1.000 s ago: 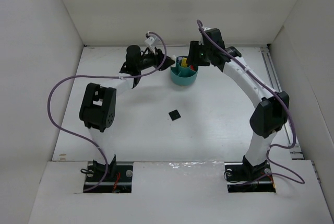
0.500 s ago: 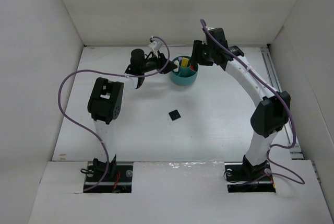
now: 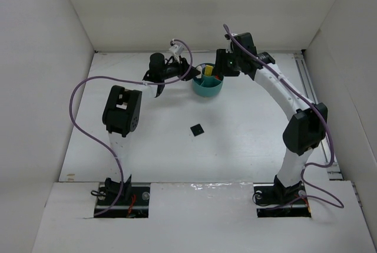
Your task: Sort the legos into containers by color
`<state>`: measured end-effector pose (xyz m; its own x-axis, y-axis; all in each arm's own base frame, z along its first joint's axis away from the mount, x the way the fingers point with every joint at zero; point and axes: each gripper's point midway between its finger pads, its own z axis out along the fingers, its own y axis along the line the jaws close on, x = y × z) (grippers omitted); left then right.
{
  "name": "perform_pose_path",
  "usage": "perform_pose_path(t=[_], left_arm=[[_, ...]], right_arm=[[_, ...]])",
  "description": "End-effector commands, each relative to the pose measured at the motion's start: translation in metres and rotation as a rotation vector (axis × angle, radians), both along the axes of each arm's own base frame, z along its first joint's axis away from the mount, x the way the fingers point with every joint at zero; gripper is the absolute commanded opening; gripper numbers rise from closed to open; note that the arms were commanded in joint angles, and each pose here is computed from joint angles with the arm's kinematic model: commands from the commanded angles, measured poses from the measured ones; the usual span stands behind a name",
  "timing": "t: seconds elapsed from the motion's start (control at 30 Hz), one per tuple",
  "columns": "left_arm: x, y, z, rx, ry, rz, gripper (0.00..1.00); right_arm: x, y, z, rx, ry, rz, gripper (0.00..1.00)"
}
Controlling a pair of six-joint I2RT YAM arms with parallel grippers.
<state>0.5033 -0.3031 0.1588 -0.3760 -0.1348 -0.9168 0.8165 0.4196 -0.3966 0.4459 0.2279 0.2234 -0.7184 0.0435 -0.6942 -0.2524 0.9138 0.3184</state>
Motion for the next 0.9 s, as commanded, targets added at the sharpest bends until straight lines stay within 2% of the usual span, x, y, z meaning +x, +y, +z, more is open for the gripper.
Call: perform_pose_path(t=[0.0, 0.07, 0.17, 0.23, 0.4, 0.5, 0.53, 0.6, 0.63, 0.8, 0.87], left_arm=[[0.007, -0.003, 0.029, -0.011, -0.105, -0.005, 0.12], [0.008, -0.003, 0.024, -0.008, -0.096, -0.005, 0.18], [0.008, -0.003, 0.024, -0.008, -0.096, -0.005, 0.35], [0.005, -0.003, 0.028, -0.025, -0.104, -0.004, 0.42], [-0.001, 0.005, 0.057, -0.048, -0.176, 0.005, 0.6], [-0.003, 0.006, 0.068, -0.057, -0.204, 0.014, 0.63], [-0.003, 0.015, 0.089, -0.079, -0.253, 0.038, 0.63], [0.001, 0.034, 0.099, -0.096, -0.247, 0.109, 0.63], [0.001, 0.051, 0.121, -0.112, -0.273, 0.15, 0.63], [-0.007, 0.112, 0.157, -0.101, -0.277, 0.252, 0.63], [-0.016, 0.134, 0.171, -0.061, -0.292, 0.273, 0.64]], right_arm=[[-0.01, -0.004, 0.017, 0.014, -0.024, 0.05, 0.54], [-0.013, -0.004, 0.012, 0.006, -0.009, 0.066, 0.54], [-0.018, 0.0, 0.009, 0.018, 0.004, 0.101, 0.54], [-0.025, 0.001, 0.007, 0.019, 0.014, 0.13, 0.54], [-0.04, -0.002, -0.003, -0.014, -0.003, 0.213, 0.57], [-0.048, 0.001, -0.005, -0.026, -0.021, 0.259, 0.57], [-0.054, 0.003, -0.002, -0.051, -0.05, 0.299, 0.57], [-0.067, 0.015, -0.001, -0.069, -0.082, 0.377, 0.57], [-0.076, 0.016, -0.007, -0.119, -0.11, 0.447, 0.57], [-0.12, 0.044, -0.033, -0.261, -0.194, 0.769, 0.58], [-0.137, 0.058, -0.048, -0.33, -0.228, 0.955, 0.61]])
